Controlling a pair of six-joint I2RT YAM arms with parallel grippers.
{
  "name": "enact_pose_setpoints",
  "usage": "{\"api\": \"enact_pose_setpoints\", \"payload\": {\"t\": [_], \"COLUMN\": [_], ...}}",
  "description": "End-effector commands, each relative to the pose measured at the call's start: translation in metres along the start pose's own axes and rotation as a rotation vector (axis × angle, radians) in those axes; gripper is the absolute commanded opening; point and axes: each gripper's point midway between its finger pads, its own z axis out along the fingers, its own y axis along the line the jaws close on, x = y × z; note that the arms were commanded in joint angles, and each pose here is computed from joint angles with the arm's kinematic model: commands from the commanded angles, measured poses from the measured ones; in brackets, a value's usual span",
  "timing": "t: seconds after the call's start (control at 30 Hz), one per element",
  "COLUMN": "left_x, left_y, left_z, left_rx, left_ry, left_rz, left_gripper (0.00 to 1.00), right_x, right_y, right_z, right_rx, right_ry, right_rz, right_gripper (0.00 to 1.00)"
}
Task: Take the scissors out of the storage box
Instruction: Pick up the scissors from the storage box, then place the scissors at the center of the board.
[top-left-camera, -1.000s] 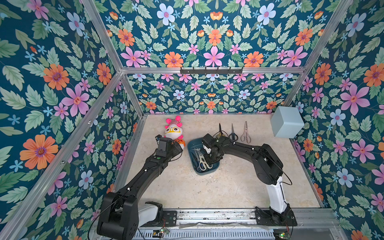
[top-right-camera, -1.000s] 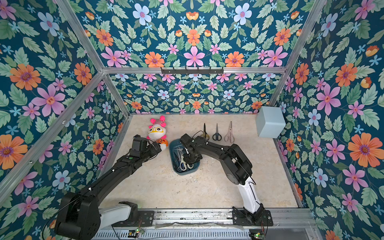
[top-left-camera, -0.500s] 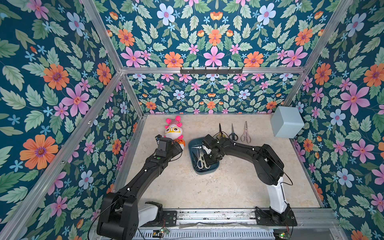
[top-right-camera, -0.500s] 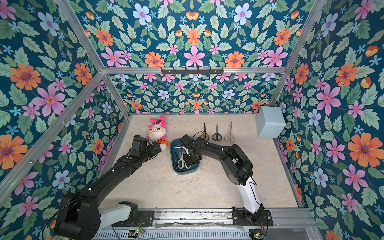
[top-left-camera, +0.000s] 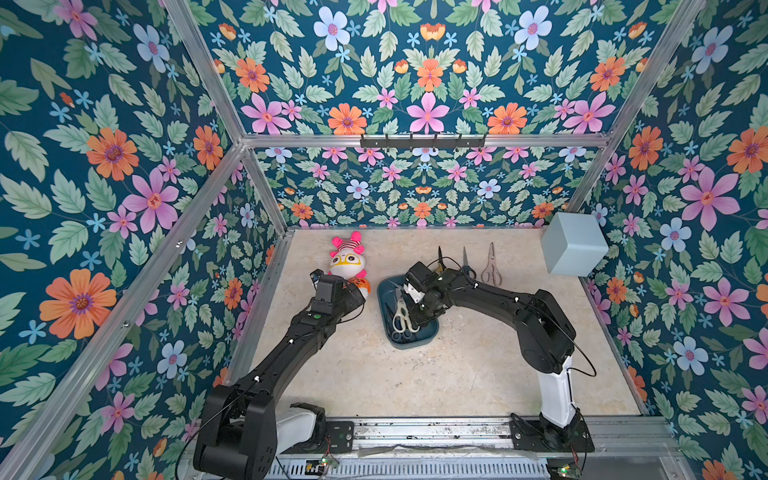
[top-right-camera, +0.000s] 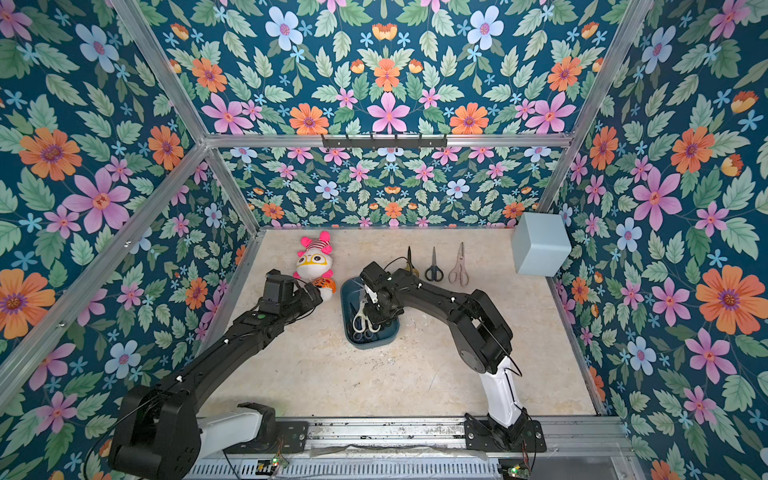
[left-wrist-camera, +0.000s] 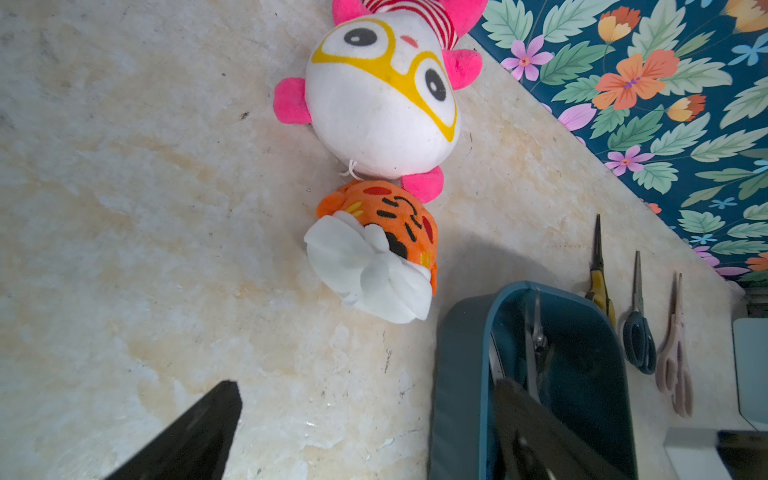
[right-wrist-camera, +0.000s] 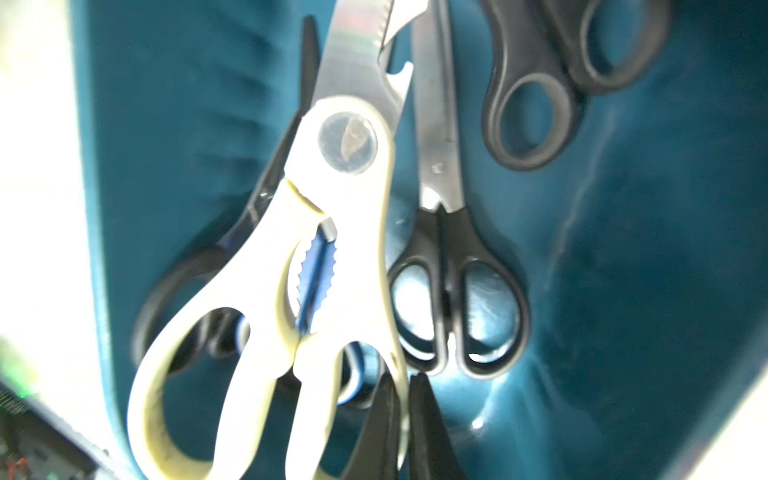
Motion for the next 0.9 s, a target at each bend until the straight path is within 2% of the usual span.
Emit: {"api": "enact_pose_setpoints", "payload": {"t": [0.0, 0.6, 0.73, 0.87], "left_x": [-0.002, -0.004, -0.003, 0.002], "left_y": [0.002, -0.001, -0.003, -0.014], "left_z": [-0.001, 0.001, 0.001, 0.002], "left_rx": [-0.011, -0.011, -0.001, 0.054], "left_ry": [-0.008, -0.005, 0.002, 0.038], "left_rz": [0.009, 0.015, 0.022, 0.023], "left_gripper": [0.99, 0.99, 0.99, 0.98], "right_x": [0.006, -0.016, -0.032, -0.054], "right_y": [0.01, 0.047, 0.038, 0.006], "right_z": [-0.004, -0.041, -0.052, -0.065], "right_rx": [-0.051, -0.229, -0.226, -0.17], "right_ry": [0.026, -0.077, -0.129, -0.2], "right_rz": [-0.02, -0.071, -0.035, 0.053], "right_gripper": [0.0, 0.0, 0.0, 0.0]}}
